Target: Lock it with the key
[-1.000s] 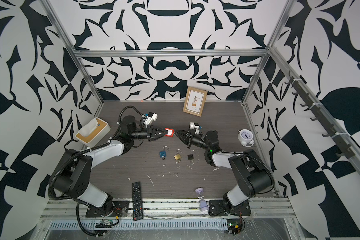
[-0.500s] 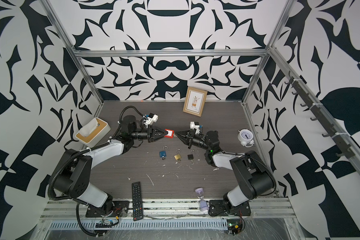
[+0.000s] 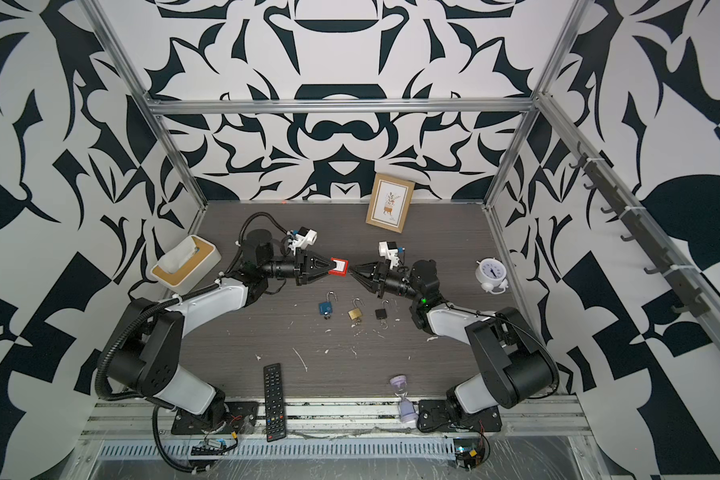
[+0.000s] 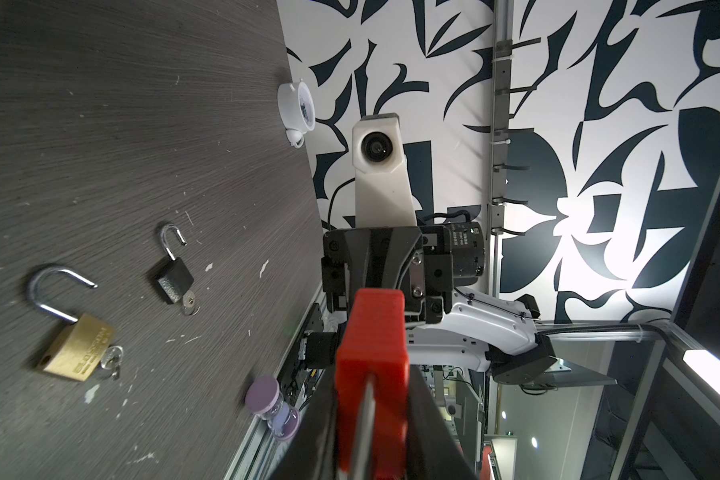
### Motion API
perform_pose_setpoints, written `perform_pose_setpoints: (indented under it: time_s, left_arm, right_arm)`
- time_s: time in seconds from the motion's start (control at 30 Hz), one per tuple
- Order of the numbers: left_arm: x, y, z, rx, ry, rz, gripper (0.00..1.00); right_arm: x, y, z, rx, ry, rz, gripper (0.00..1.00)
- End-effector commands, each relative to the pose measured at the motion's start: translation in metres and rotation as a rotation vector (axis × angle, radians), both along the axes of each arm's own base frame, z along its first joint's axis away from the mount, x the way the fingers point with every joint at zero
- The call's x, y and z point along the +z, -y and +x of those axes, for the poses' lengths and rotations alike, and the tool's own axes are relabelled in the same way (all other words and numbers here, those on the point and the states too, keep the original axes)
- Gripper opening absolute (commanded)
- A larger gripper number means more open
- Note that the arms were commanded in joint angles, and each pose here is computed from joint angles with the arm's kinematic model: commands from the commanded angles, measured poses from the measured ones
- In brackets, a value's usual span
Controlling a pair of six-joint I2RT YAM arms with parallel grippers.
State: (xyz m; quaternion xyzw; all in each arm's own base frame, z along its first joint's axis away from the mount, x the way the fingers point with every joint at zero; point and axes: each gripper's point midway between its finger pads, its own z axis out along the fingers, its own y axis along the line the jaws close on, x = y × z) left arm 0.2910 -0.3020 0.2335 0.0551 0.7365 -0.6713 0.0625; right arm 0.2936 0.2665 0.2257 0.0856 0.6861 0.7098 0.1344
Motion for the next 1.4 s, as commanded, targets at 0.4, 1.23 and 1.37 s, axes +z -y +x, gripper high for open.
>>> perform_pose_setpoints:
  time_s: [0.4, 1.23, 1.37]
  left_arm:
    - [0.012, -0.001, -0.003, -0.021, 0.069, 0.007, 0.0]
    - [-0.031, -0.009, 0.026, 0.11, 0.129, 0.286, 0.0]
    - [-0.038, -0.008, 0.029, 0.139, 0.104, 0.28, 0.0]
  right_arm:
    - [0.019, -0.001, -0.005, 0.01, 0.087, 0.013, 0.0]
    - [-0.112, 0.134, 0.01, -0.54, -0.173, -0.463, 0.0]
    - [-0.111, 0.17, 0.012, -0.757, -0.179, -0.534, 0.0]
